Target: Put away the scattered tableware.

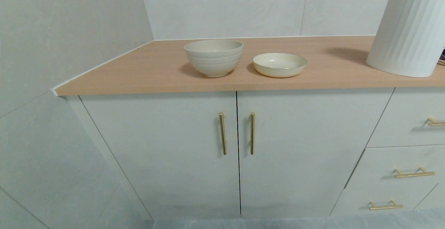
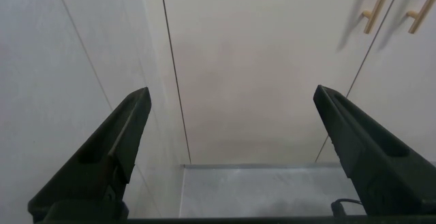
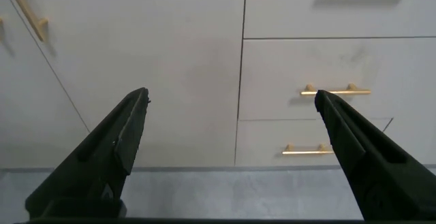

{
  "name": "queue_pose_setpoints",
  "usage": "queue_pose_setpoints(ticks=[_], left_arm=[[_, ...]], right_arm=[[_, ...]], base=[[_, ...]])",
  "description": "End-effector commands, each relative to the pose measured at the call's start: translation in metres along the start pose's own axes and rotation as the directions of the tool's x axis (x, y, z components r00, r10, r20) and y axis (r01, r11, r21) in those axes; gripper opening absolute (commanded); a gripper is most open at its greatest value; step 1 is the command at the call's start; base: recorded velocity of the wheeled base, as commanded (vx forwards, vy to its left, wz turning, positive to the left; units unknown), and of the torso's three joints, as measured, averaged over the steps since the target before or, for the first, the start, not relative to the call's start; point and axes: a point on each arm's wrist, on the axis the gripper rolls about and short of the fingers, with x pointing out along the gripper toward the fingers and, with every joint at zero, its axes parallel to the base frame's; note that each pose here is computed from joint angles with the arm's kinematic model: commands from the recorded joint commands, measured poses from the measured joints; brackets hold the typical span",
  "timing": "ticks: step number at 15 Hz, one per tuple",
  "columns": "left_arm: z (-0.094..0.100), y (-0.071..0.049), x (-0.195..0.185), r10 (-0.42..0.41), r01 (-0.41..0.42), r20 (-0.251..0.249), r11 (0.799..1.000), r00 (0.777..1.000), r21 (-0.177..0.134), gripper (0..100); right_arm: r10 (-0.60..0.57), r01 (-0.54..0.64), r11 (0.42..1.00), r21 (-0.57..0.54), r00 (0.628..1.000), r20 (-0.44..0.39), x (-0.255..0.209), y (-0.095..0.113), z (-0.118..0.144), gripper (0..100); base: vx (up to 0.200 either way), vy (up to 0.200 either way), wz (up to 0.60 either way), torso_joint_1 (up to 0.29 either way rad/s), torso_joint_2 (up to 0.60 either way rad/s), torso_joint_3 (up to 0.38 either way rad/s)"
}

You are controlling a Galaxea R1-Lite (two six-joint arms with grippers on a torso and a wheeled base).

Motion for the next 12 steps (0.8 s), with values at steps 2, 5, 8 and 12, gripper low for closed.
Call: queue_pose_setpoints(ticks=[2, 5, 8, 12], left_arm=[[0.0, 0.0, 0.0, 0.001, -0.001, 0.0, 1.0, 1.0, -0.001, 100], [0.0, 0.0, 0.0, 0.001, -0.001, -0.002, 1.0, 1.0, -0.001, 100], [0.0, 0.0, 0.0, -0.001, 0.001, 0.0, 1.0, 1.0, -0.001, 100], [0.0, 0.0, 0.0, 0.001, -0.001, 0.0, 1.0, 1.0, -0.001, 100]], right_arm=[[0.098, -0.098, 0.995, -0.009, 0.989, 0.112, -0.008, 0.002, 0.033, 100], [0.264, -0.264, 0.965, 0.013, 0.963, -0.05, 0.0, 0.005, 0.036, 100], [0.344, -0.339, 0.939, 0.061, 0.922, -0.175, 0.02, 0.007, 0.053, 100], [0.463, -0.447, 0.886, 0.123, 0.841, -0.279, 0.057, 0.011, 0.07, 100]], base=[[0.0, 0.0, 0.0, 0.0, 0.0, 0.0], [0.0, 0.0, 0.0, 0.0, 0.0, 0.0], [0.0, 0.0, 0.0, 0.0, 0.0, 0.0], [0.0, 0.0, 0.0, 0.0, 0.0, 0.0]])
